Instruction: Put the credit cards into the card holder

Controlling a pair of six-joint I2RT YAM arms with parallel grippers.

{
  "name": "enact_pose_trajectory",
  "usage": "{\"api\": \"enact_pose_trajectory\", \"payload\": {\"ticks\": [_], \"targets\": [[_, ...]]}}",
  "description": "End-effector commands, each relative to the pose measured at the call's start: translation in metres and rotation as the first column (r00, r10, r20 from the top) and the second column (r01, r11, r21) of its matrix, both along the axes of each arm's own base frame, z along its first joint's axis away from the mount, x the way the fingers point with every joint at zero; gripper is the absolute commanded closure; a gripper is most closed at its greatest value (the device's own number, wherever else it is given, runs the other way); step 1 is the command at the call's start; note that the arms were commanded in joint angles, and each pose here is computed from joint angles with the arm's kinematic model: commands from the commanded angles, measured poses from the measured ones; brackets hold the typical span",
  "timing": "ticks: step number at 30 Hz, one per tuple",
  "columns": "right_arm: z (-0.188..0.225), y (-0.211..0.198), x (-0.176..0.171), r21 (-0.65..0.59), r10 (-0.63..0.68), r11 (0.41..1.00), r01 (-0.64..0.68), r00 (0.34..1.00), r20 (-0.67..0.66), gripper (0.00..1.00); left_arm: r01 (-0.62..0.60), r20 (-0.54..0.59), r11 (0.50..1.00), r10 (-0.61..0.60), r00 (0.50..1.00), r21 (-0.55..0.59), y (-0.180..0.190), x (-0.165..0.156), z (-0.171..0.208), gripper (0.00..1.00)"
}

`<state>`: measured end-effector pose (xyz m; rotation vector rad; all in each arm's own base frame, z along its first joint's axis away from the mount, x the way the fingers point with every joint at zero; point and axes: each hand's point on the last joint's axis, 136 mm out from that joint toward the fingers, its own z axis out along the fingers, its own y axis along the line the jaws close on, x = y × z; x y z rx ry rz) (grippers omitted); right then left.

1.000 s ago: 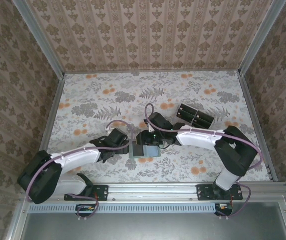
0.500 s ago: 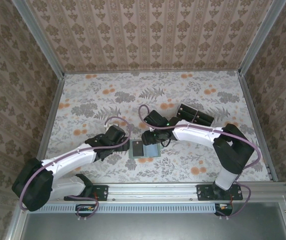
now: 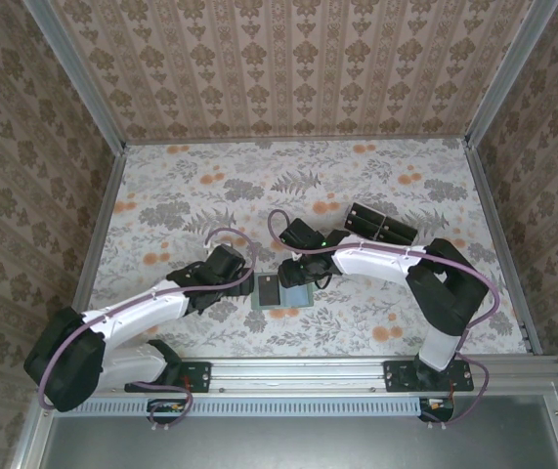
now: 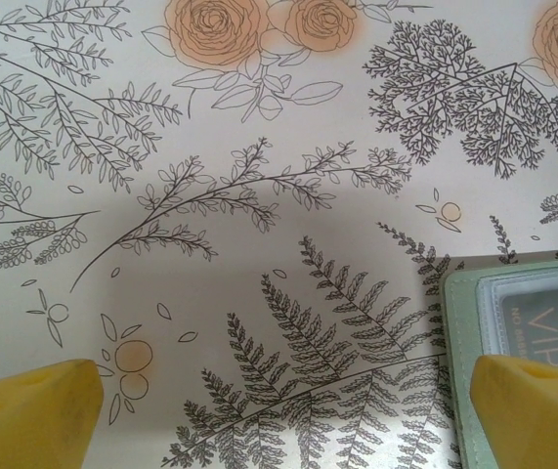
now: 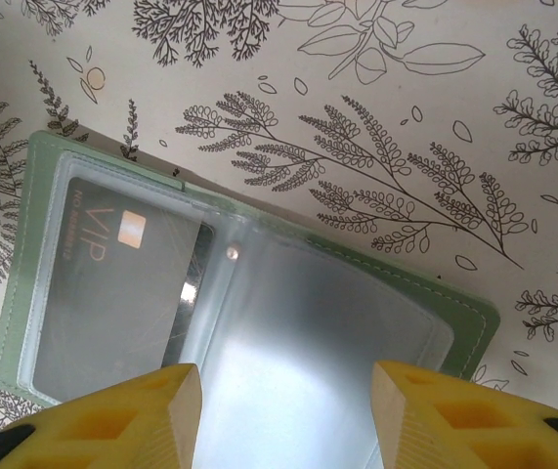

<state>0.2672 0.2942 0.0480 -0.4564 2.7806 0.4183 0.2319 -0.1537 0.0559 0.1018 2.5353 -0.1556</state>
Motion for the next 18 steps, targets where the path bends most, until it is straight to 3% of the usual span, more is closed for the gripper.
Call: {"api": "enact_pose_trajectory", "payload": {"ticks": [1,8,18], "targets": [[-0.016,-0.011,-0.004,-0.054,-0.008,0.998,0.007,1.0,-0.015,0.5,-0.004,-0.007,1.0,0.004,1.0,-0.019,-0.005,-0.001,0.001,0.0],[-0.035,-0.011,-0.01,-0.041,-0.024,0.999,0.022,0.998,-0.059,0.5,0.0,-0.01,1.0,0.0,1.0,-0.021,-0.005,-0.004,-0.005,0.0],[-0.039,0.011,-0.02,0.131,-0.095,0.985,0.115,0.984,-0.148,0.49,0.007,-0.001,1.0,-0.007,1.0,-0.015,-0.005,-0.004,-0.008,0.0]]}}
